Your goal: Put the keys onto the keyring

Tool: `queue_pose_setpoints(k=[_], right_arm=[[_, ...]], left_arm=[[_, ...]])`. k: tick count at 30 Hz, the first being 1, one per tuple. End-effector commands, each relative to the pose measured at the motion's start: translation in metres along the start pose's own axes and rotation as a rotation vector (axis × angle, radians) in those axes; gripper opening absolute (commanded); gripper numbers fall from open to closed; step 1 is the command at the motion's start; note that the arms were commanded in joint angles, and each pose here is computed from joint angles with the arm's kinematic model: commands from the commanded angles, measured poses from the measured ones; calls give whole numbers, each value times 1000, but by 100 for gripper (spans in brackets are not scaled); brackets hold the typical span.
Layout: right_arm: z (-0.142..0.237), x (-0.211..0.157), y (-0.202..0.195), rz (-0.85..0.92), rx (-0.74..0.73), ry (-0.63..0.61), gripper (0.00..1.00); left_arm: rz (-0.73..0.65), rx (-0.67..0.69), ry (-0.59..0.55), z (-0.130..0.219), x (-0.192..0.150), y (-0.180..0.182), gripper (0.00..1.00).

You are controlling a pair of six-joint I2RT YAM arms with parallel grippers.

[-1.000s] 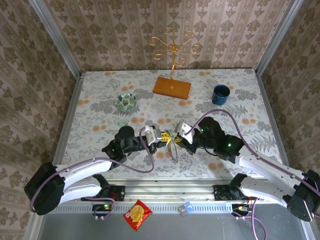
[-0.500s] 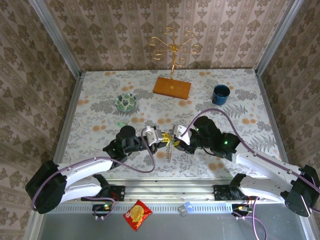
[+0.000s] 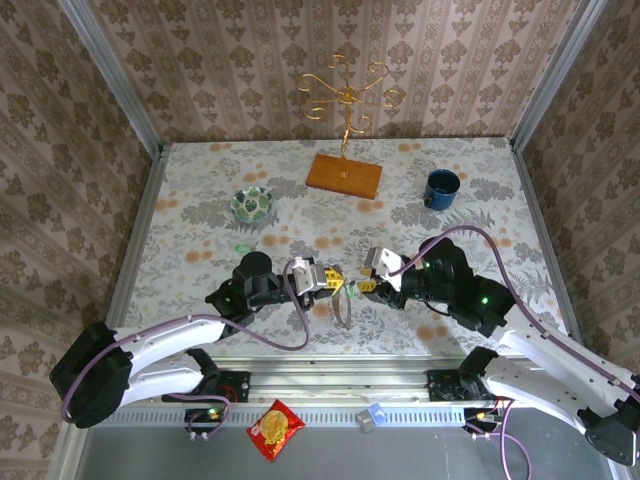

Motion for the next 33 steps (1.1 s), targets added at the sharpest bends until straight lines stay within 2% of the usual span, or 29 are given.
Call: queue_pose_setpoints(k=[1,20,33], right_arm=[[-1,6,2,10,28,-62,31],[-20,3,2,-36,112,-8,31],[-37,-4,5,-65,211,47,26]], left_arm=[[-68,-40,-75,1,13,-4,0],[-97,-110,-116,1,17,-11,0],[-93,-104,-142,0,23,-9,0]])
Point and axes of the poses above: each hand's point on the last joint's axis, 136 mm out from that joint toward the fingers, its own z axis back along the fingers, its own y axis along the line the jaws close on, x = y × z, the point moved 7 cm from there along z, back along the fingers, and after that the axes turned 8 degrees about -z, right-handed, at the moved point
